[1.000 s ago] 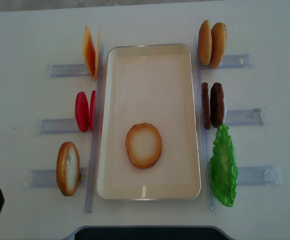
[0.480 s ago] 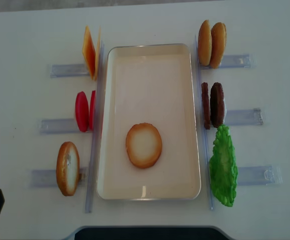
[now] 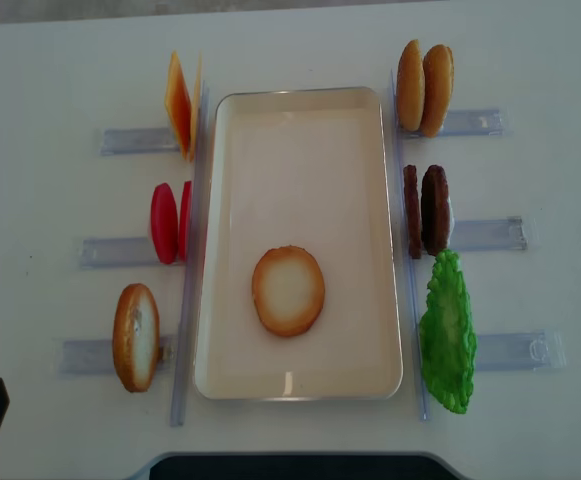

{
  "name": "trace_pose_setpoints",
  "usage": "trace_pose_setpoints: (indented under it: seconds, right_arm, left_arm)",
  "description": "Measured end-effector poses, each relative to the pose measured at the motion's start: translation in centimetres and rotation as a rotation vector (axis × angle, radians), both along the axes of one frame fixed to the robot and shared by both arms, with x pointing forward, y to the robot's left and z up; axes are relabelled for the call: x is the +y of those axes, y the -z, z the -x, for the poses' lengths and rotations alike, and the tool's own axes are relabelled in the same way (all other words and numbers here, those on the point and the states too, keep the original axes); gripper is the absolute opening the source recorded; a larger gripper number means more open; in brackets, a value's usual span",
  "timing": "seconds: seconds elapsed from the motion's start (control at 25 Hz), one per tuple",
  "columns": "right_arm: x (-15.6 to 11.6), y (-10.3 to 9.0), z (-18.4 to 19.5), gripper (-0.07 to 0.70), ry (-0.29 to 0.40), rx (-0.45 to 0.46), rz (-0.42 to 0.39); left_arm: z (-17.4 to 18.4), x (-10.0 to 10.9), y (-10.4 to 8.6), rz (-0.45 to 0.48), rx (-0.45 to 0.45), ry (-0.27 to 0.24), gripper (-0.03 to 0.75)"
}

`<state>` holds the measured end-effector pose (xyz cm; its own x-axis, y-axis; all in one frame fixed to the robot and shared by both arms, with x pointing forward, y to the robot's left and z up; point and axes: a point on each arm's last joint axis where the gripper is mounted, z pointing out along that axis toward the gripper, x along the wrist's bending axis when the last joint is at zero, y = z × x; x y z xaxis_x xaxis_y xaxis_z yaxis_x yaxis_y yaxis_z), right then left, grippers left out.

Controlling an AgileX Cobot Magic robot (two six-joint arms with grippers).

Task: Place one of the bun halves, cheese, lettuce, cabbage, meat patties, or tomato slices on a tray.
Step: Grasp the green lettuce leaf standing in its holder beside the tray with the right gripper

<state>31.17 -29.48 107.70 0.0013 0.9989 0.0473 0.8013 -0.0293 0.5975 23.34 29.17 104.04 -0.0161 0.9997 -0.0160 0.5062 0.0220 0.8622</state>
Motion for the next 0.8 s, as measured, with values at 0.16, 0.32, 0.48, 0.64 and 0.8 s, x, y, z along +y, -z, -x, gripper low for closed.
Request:
trace_pose_setpoints:
  seconds: [0.16, 0.32, 0.48, 0.64, 0.8]
  right_arm:
    - [0.0, 0.1, -2.0, 0.514, 0.009, 0.098, -0.004]
    - [0.1, 1.0, -3.3, 0.514, 0.024, 0.218, -0.01]
    - [0.1, 2.0, -4.6, 0.514, 0.041, 0.317, -0.016]
    - [0.1, 2.3, -4.8, 0.514, 0.047, 0.343, -0.017]
    - [0.1, 2.3, -4.7, 0.514, 0.047, 0.359, -0.017]
  left_arm:
    - [0.0, 0.0, 0.0, 0.0, 0.0, 0.0, 0.391]
    - [0.0, 0.0, 0.0, 0.0, 0.0, 0.0, 0.391]
    - [0.0, 0.0, 0.0, 0.0, 0.0, 0.0, 0.391]
    - [0.0, 0.0, 0.0, 0.0, 0.0, 0.0, 0.391]
    - [0.0, 0.0, 0.0, 0.0, 0.0, 0.0, 0.391]
